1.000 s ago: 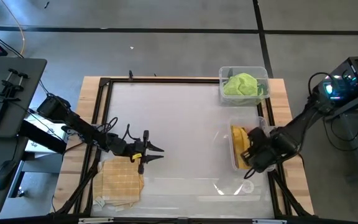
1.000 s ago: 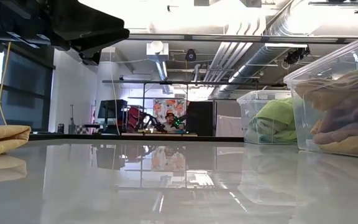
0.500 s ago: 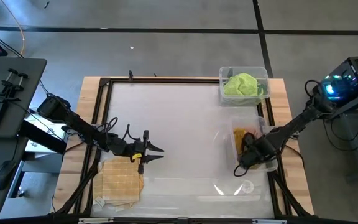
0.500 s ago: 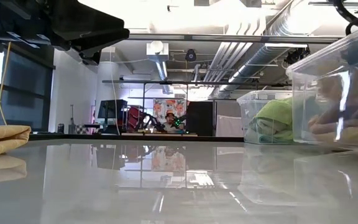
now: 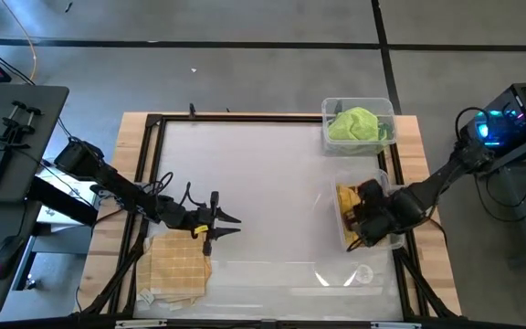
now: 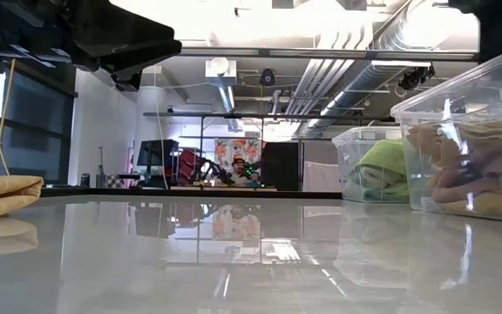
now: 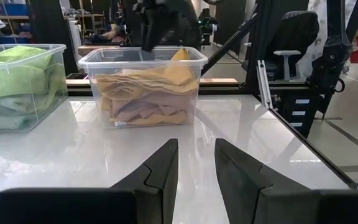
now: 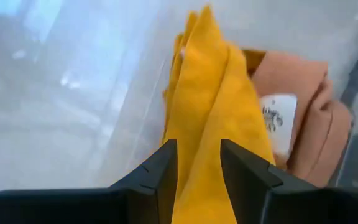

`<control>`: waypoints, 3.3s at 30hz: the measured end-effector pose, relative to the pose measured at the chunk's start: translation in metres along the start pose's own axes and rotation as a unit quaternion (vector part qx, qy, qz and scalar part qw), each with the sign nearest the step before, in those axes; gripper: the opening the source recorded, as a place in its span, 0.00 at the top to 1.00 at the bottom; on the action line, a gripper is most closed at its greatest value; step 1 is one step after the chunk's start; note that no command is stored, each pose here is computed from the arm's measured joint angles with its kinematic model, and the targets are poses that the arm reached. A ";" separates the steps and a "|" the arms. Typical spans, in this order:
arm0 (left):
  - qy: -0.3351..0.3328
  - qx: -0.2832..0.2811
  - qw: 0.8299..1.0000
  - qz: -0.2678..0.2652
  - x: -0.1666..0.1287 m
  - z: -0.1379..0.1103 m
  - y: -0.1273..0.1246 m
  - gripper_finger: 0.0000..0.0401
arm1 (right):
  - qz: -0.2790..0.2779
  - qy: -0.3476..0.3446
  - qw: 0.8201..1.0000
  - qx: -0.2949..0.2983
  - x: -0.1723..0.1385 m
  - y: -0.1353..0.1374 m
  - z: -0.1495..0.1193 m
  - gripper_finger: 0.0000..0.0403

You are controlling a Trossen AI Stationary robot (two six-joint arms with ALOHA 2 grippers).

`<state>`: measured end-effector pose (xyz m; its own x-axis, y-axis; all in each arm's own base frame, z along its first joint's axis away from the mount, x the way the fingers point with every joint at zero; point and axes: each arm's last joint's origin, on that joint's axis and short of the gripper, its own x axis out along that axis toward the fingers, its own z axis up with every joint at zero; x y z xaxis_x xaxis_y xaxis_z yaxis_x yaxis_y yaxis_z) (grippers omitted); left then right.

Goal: Sort towels by color in basket
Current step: Put the yellow kitchen towel into the bottom transparent bin, then put the light yellow kitchen towel into the bottom transparent bin

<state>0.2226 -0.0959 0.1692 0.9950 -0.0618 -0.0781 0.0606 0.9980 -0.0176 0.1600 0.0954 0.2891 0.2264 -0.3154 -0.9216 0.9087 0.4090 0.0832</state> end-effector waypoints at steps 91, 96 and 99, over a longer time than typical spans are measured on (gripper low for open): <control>0.165 0.252 0.931 0.206 -0.030 0.029 -0.026 1.00 | 0.338 -0.314 0.817 -0.346 0.214 0.222 0.019 0.40; 0.158 0.196 0.942 0.221 -0.044 0.029 -0.030 1.00 | 0.301 -0.243 0.833 -0.396 0.245 0.250 0.026 0.40; 0.161 0.186 0.945 0.216 -0.047 0.026 -0.032 1.00 | 0.260 -0.204 0.846 -0.419 0.254 0.262 0.030 0.47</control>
<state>0.1764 -0.1247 0.1994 0.8613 0.4122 -0.2972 -0.2634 0.8623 0.4326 0.4661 0.0971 0.0880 0.7763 -0.1049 -0.6215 0.1205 0.9926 -0.0169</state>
